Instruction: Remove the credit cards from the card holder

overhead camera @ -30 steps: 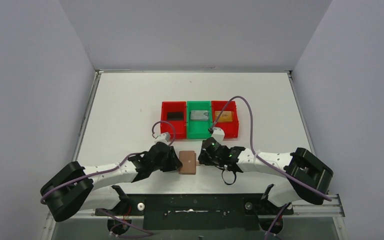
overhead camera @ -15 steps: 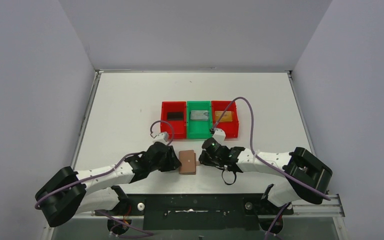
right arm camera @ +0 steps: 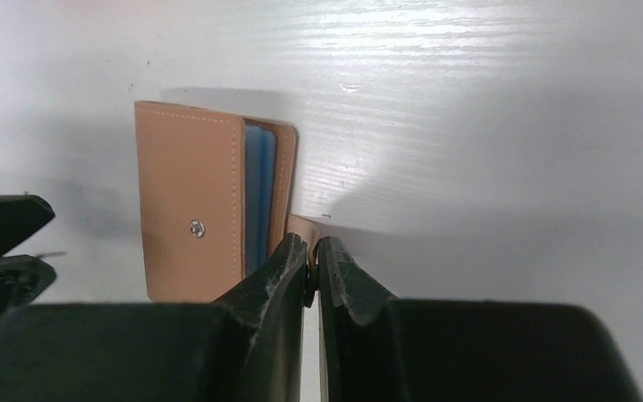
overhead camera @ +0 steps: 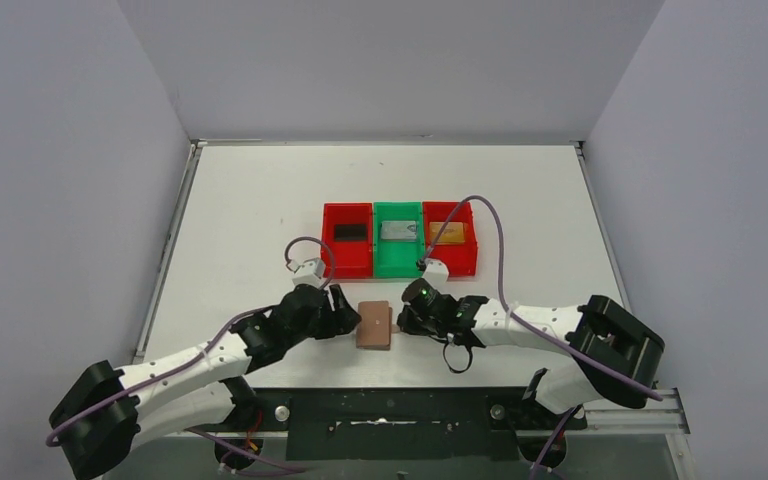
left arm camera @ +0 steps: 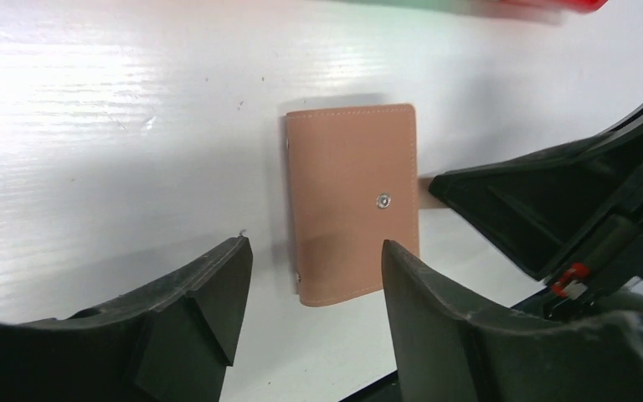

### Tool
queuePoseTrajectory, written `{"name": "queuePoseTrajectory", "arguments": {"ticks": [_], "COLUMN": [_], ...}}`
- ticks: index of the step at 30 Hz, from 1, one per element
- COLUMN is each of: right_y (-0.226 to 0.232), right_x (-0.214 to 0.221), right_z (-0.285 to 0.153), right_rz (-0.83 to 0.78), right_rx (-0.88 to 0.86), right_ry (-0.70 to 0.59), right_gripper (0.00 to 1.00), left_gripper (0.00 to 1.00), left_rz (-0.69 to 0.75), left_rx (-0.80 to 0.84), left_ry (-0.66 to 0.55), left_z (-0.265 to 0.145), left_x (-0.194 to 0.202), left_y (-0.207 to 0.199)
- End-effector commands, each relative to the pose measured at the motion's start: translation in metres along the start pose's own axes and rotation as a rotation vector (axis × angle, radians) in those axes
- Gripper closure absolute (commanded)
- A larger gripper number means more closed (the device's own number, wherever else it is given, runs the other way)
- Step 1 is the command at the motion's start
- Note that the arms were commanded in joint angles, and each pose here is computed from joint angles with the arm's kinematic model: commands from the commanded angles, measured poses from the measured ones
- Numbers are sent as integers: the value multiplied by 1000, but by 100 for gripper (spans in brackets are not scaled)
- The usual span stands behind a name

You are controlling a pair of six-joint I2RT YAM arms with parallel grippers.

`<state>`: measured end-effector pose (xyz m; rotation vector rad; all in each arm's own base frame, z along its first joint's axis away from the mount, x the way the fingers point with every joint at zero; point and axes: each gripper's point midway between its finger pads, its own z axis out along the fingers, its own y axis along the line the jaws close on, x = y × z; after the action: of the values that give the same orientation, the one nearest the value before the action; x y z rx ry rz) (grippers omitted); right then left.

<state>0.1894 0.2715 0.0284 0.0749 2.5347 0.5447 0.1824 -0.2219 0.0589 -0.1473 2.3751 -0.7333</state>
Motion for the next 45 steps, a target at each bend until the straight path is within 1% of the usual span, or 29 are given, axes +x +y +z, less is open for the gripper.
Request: {"name": "queuePoseTrajectory", "arguments": {"ticks": [1,6,11,19,21,23,25,30,35,40,45], "right_y": [38,66,90,117,124,126,124,96,57,19,-14], "right_x": [-26,-36,-43,-50,-55,-60,-61,-47,-39,-37,-23], "right_z": [-20,-42,-61,-69,-74,-74,-69,-45,-39,-37,-31], "right_rz": [-34,-48,-53,-79,-80,-76,-75,-69,11,78,100], "right_rx": [-104,-217,-328,-406,-430,-431,-419,-279,-175,-110,-47], "right_ry": [-93,-140,-165,-150,-163,-179,-163,-110,-128,-154,-136], "right_gripper": [100,100,100,100,100,98,97,98,98,98,96], "left_gripper": [39,34,32,31,30,30,30,30,30,30,30], "left_rz": [-47,-80,-99,-110,-110,-112,-112,-104,-90,-67,-22], "left_rx": [-5,-12,-1,-9,-9,-12,-13,-22,-1,50,142], "left_ry": [-122,-212,-261,-291,-291,-291,-288,-275,-250,-218,-163], "left_z": [-13,-30,-45,-57,-57,-57,-56,-55,-51,-44,-36], "left_x": [-27,-45,-55,-62,-62,-62,-62,-60,-56,-53,-48], "left_y": [-2,3,4,7,6,7,7,7,2,-11,-36]}}
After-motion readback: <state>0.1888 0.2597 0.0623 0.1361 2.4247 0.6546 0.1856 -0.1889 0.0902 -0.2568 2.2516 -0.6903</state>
